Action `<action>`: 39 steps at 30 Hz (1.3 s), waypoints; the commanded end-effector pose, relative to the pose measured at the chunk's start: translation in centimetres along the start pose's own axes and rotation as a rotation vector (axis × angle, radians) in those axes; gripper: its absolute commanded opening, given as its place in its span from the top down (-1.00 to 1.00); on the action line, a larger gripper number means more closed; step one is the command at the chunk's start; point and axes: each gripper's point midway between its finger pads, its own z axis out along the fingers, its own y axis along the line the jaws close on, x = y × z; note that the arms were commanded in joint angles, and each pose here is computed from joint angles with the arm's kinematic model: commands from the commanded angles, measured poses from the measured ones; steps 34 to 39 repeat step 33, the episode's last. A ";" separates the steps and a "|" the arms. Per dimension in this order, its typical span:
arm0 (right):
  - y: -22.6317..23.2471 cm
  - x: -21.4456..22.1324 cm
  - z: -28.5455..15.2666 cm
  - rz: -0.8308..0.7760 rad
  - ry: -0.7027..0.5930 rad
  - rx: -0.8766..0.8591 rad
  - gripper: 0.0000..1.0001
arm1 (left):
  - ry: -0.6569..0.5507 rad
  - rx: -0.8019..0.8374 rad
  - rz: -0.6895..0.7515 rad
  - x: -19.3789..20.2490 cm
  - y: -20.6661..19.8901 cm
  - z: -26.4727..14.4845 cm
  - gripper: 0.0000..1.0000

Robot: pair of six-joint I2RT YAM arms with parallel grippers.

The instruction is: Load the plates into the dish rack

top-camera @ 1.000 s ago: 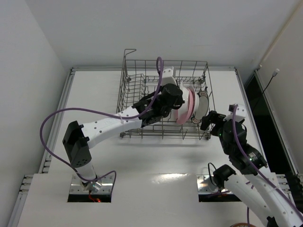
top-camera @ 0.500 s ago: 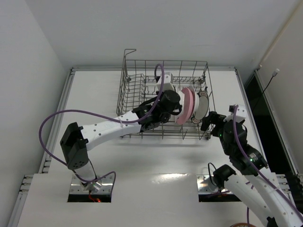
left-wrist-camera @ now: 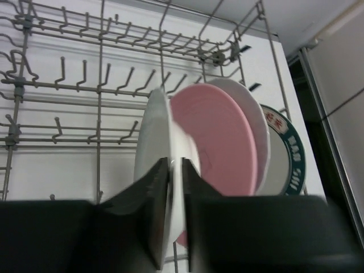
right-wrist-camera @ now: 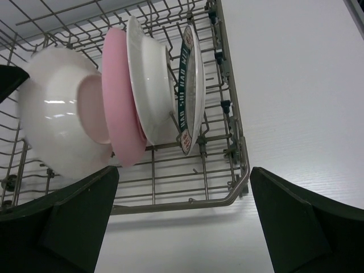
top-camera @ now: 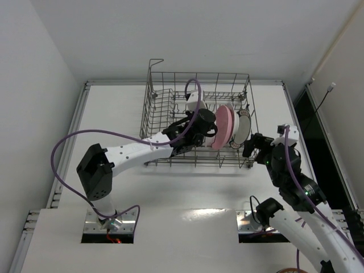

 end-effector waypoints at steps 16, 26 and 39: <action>1.0 -5.7 -2.9 -0.013 -0.003 -0.011 -1.00 | 0.031 0.143 -0.062 -5.1 0.5 3.4 -0.33; 4.4 -9.7 -3.1 -0.078 0.014 -0.102 -1.00 | -0.186 0.069 0.280 -15.2 3.1 -5.6 -0.57; 7.4 -10.4 -2.1 -0.075 0.039 -0.196 -1.00 | -0.232 -0.039 0.388 -13.5 7.2 -8.8 -0.72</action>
